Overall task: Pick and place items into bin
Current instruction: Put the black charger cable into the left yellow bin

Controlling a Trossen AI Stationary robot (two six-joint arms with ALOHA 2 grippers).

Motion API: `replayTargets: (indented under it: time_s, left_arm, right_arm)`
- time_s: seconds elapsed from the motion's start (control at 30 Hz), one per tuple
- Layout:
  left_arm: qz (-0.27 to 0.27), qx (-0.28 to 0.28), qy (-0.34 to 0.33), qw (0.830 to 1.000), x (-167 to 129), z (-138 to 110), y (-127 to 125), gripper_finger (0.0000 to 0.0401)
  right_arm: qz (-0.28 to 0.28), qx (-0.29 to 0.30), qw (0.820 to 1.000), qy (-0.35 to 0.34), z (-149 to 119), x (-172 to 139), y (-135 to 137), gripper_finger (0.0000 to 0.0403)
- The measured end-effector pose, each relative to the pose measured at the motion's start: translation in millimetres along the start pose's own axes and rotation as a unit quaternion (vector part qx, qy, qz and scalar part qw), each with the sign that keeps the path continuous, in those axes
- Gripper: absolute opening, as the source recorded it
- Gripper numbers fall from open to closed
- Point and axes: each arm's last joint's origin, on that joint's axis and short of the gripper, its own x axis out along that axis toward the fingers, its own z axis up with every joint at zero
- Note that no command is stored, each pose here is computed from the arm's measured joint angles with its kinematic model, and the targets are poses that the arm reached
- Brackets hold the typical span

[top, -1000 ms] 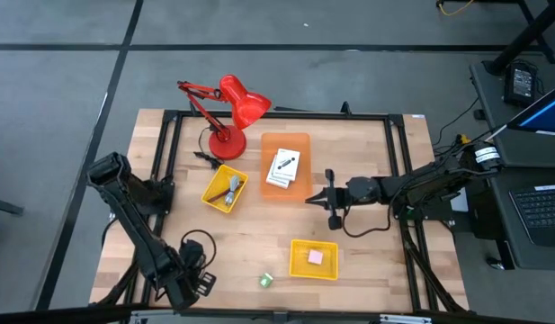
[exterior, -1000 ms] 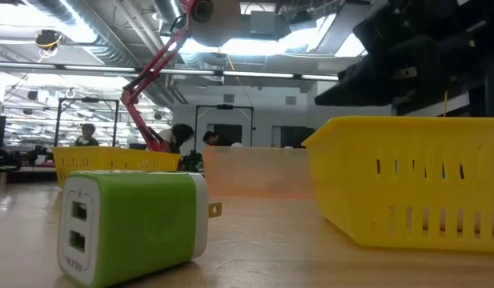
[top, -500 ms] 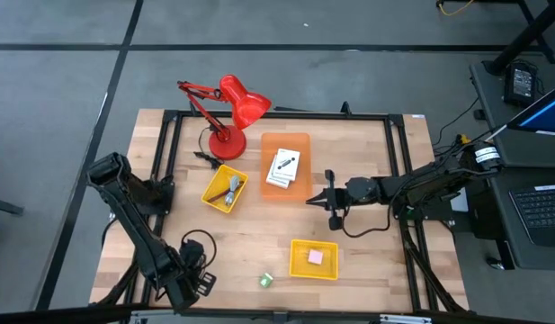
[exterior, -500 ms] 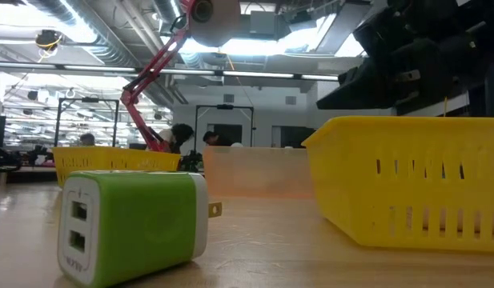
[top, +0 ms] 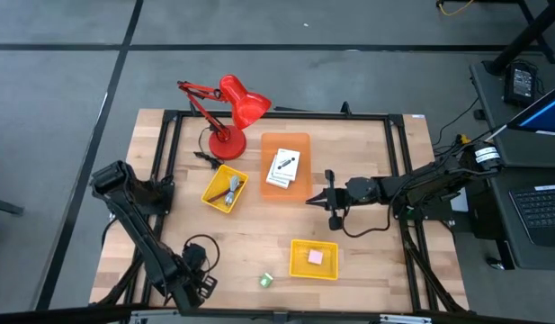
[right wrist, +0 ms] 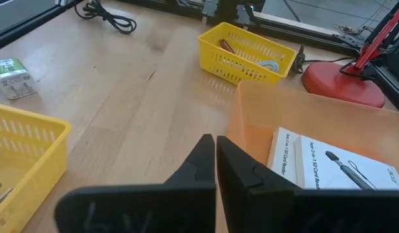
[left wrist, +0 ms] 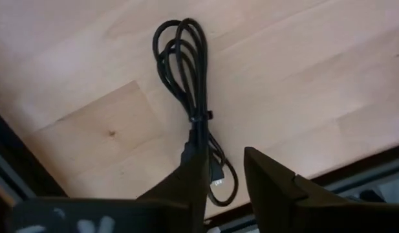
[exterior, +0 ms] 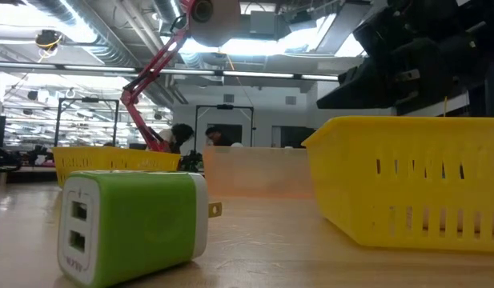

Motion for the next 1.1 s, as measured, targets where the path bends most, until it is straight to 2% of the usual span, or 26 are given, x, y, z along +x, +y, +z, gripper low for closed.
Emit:
replayTargets:
  time_s: [0.3,0.47,0.63,0.77,0.93,1.1]
  left_arm:
    - [0.024,-0.008,-0.007,1.000,14,-2,-2,0.0163]
    - [0.043,-0.004,-0.018,0.999,28,-4,-4,0.0182]
    - [0.052,0.033,-0.020,0.998,41,-7,-7,0.0184]
    - [0.060,0.039,-0.014,0.997,50,-9,-9,0.0182]
    - [0.104,0.036,0.041,0.993,59,-14,-8,0.0179]
    - [0.102,0.042,0.039,0.993,60,-18,-6,0.0145]
  right_arm:
    - [0.000,0.000,1.000,-0.001,0,0,0,0.0000]
    - [0.000,0.000,1.000,-0.001,0,0,0,0.0000]
    - [0.000,0.000,1.000,-0.001,0,0,0,0.0000]
    - [0.000,0.000,1.000,-0.001,0,0,0,0.0000]
    - [0.003,0.000,1.000,-0.001,0,0,0,0.0000]
    - [0.010,0.000,1.000,-0.002,0,0,1,0.0000]
